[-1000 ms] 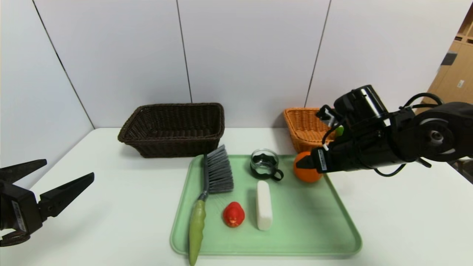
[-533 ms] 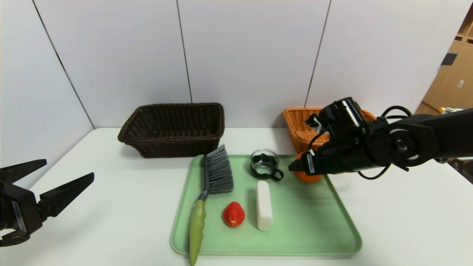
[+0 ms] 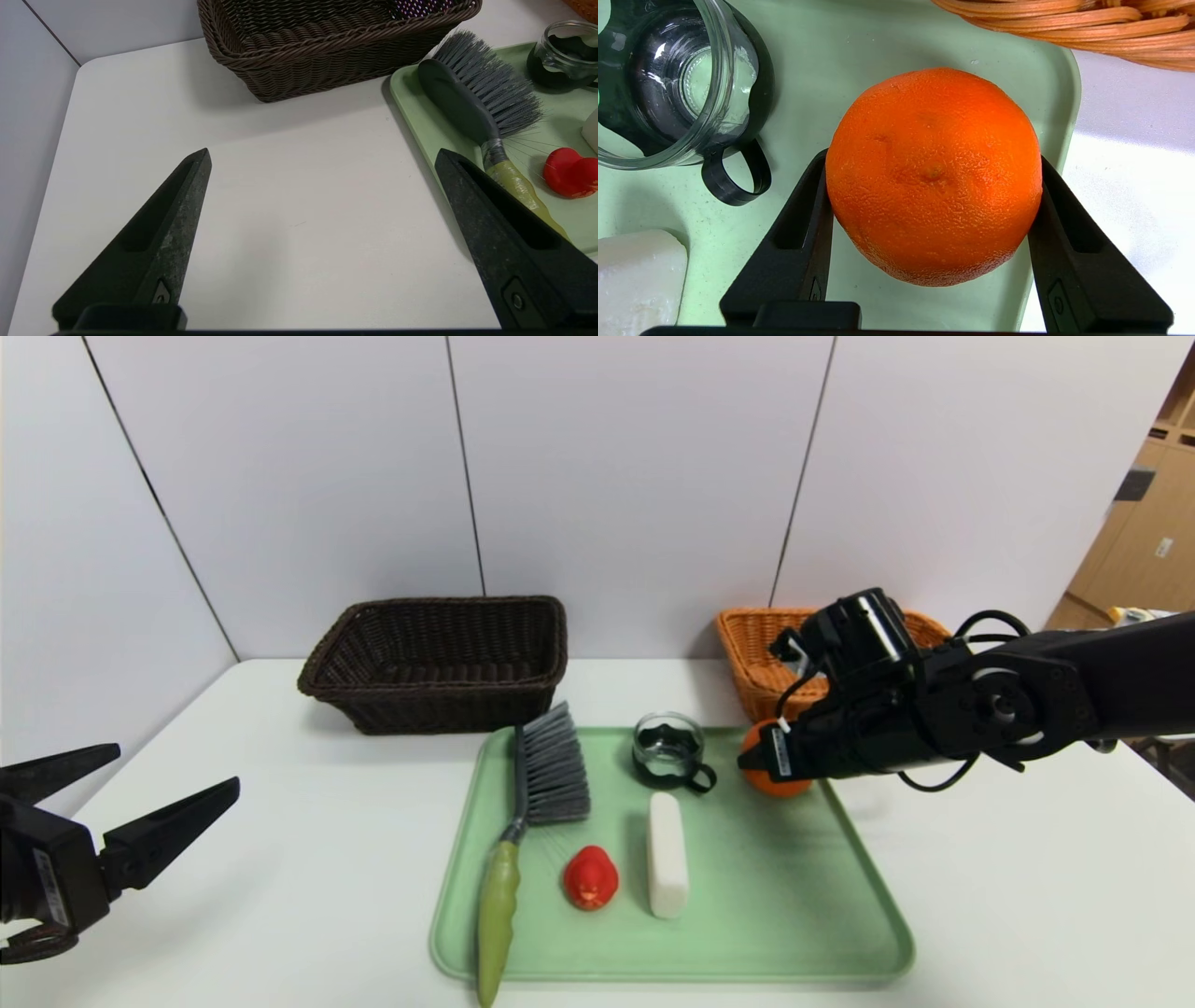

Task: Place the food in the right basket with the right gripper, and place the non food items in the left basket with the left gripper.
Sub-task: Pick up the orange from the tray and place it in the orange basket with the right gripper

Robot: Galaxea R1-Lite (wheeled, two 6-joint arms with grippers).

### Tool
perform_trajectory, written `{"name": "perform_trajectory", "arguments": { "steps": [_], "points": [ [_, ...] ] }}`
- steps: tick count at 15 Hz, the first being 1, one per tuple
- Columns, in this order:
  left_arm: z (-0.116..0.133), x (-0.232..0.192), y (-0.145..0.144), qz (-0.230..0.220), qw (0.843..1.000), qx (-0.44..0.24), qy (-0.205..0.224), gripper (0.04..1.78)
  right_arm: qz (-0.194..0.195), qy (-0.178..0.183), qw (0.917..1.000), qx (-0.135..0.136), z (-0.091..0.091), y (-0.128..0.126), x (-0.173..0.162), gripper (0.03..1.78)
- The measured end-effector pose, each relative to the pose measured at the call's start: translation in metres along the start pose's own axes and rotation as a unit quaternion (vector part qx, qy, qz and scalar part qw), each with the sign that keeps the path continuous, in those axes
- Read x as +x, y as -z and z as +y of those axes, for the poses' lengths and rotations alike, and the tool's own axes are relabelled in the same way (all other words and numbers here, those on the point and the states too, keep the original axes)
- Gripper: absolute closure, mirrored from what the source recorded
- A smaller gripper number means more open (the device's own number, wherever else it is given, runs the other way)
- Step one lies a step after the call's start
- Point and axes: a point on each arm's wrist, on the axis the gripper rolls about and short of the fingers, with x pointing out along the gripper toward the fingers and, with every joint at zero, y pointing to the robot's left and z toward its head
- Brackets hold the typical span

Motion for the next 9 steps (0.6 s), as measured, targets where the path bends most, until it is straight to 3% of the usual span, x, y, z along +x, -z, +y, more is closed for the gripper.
{"name": "perform_trajectory", "arguments": {
  "steps": [9],
  "points": [
    [0.0, 0.0, 0.0, 0.001, 1.0, 0.0, 0.0, 0.13, -0.018, -0.013, 0.9997, -0.011, 0.008, -0.001, -0.02, 0.69]
  ]
}}
